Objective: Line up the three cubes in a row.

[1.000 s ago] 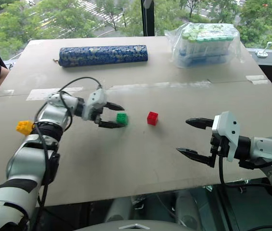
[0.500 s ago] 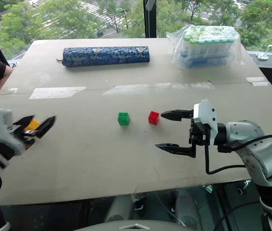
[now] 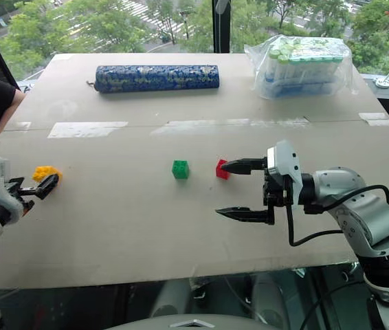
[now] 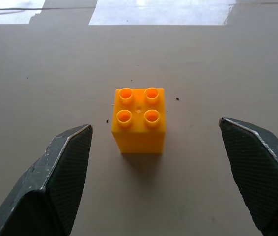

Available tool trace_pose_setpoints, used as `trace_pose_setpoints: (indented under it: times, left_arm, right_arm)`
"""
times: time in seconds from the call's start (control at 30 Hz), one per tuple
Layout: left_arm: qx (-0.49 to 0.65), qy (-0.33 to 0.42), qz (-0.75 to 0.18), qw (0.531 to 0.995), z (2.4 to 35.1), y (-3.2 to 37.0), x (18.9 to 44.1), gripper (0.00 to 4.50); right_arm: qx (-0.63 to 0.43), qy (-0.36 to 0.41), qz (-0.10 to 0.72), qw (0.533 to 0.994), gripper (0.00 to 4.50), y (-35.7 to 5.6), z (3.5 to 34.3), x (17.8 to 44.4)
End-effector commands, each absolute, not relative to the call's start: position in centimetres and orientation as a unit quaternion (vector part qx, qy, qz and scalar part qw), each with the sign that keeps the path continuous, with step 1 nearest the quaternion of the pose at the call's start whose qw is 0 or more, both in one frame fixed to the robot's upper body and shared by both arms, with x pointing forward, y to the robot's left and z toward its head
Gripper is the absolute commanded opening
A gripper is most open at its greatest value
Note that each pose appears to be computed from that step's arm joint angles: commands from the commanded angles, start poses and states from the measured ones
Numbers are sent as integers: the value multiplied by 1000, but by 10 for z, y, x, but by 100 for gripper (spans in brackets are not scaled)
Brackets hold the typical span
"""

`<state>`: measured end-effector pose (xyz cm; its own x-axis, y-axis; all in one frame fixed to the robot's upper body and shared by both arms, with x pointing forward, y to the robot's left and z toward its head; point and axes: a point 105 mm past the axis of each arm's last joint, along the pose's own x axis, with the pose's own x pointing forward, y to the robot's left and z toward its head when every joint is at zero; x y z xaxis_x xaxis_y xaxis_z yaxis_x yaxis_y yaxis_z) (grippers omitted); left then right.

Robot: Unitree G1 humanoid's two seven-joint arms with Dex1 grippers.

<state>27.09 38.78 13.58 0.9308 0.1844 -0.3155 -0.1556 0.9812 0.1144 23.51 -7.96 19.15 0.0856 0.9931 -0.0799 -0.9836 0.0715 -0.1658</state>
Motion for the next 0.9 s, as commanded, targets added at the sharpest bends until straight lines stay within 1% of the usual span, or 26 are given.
trace_pose_setpoints:
  times: [0.03,0.1,0.13,0.23,0.27,0.33,0.37,0.43,0.5,0.57,0.67,0.73,0.83,0.9]
  left_arm:
    - [65,158,54,984,138,390,284,398]
    - [71,159,48,983,136,394,291,338]
    - [76,159,44,983,135,394,294,298]
    - [83,159,22,984,131,394,300,143]
    - [81,156,13,984,130,392,301,130]
    - [81,128,-20,988,139,383,306,132]
    - [75,111,-58,989,145,371,309,132]
    - [71,81,-153,982,158,341,313,132]
    - [72,74,-251,962,164,312,313,132]
    - [113,89,-329,933,159,289,316,132]
    - [152,133,-451,869,147,258,318,132]
    - [184,140,-501,834,146,249,321,132]
    - [240,156,-567,772,145,237,334,132]
    - [263,157,-582,753,144,235,341,132]
  right_arm:
    - [-102,-48,664,739,450,-84,202,231]
    - [-104,-47,659,744,450,-86,201,230]
    - [-105,-47,656,746,450,-87,202,230]
    - [-106,-46,649,752,450,-88,202,228]
    - [-107,-46,646,754,450,-89,201,227]
    - [-107,-45,642,757,450,-90,201,226]
    - [-107,-45,640,760,450,-91,201,226]
    - [-109,-43,635,763,450,-91,201,225]
    - [-111,-42,632,766,450,-92,200,224]
    - [-112,-41,628,769,450,-93,200,224]
    - [-115,-39,619,776,450,-95,199,223]
    - [-119,-39,613,780,450,-97,199,221]
    - [-129,-36,597,791,450,-102,199,217]
    - [-130,-36,592,795,450,-103,199,215]
